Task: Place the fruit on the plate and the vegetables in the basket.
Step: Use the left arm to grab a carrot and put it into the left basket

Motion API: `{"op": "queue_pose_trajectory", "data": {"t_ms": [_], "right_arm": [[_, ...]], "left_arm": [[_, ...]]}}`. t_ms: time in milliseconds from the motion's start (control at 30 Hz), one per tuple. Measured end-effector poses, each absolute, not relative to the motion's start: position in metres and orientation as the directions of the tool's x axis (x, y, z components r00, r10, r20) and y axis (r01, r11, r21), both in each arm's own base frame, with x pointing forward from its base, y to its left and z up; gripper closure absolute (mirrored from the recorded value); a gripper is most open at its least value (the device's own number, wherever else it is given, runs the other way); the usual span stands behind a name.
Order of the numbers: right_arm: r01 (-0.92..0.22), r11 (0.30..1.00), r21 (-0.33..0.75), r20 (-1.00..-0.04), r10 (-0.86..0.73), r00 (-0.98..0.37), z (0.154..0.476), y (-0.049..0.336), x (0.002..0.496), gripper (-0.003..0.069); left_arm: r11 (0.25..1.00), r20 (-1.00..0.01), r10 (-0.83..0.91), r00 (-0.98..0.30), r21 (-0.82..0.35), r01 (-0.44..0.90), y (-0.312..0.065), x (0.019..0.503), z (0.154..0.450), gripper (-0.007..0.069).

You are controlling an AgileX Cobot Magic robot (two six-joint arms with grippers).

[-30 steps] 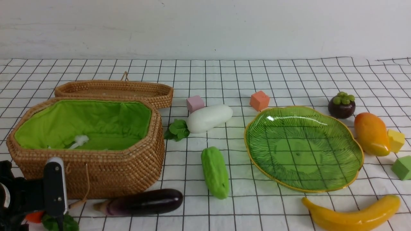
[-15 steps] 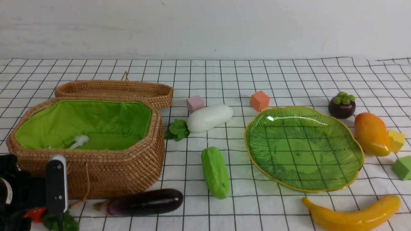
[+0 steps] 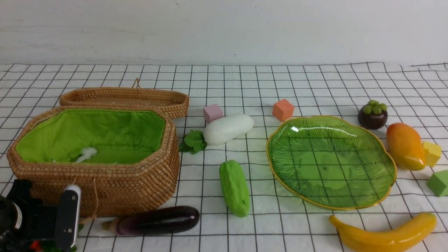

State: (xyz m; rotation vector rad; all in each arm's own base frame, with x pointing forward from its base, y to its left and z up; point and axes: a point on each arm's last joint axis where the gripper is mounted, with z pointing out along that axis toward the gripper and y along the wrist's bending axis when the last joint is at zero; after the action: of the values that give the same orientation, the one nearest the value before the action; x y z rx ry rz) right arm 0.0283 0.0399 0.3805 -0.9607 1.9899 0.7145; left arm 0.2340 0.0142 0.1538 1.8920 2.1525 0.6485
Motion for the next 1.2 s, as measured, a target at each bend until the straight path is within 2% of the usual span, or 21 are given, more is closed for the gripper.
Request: {"op": "queue_pose_trajectory", "data": {"t_ms": [200, 367, 567, 867, 1000, 1200], "right_arm": [[-0.821, 0.553, 0.141, -0.841, -0.371, -0.394, 0.381, 0.040, 0.028, 0.0555], [-0.821, 0.553, 0.141, -0.841, -0.371, -0.394, 0.381, 0.040, 0.028, 0.0552], [-0.818, 0.555, 0.148, -0.840, -0.367, -0.400, 0.381, 0.040, 0.028, 0.0550], [-0.812, 0.561, 0.161, -0.837, -0.358, -0.413, 0.381, 0.040, 0.028, 0.0545], [-0.812, 0.561, 0.161, -0.837, -0.358, -0.413, 0.381, 0.040, 0.028, 0.0542], [-0.814, 0.558, 0.162, -0.843, -0.350, -0.408, 0.381, 0.040, 0.028, 0.0539]], "left_arm": [[0.060, 0.182, 0.973, -0.144, 0.402, 0.914, 0.017, 0.229, 0.152, 0.0167], [0.048, 0.188, 0.973, -0.131, 0.391, 0.919, 0.017, 0.230, 0.151, 0.0179], [0.043, 0.184, 0.975, -0.123, 0.386, 0.922, 0.016, 0.232, 0.148, 0.0244], [0.047, 0.188, 0.974, -0.125, 0.373, 0.927, 0.010, 0.229, 0.153, 0.0244], [0.062, 0.173, 0.976, -0.132, 0.360, 0.931, -0.004, 0.218, 0.162, 0.0244], [0.161, 0.051, 0.980, -0.194, 0.384, 0.909, -0.033, 0.184, 0.200, 0.0244]]}}
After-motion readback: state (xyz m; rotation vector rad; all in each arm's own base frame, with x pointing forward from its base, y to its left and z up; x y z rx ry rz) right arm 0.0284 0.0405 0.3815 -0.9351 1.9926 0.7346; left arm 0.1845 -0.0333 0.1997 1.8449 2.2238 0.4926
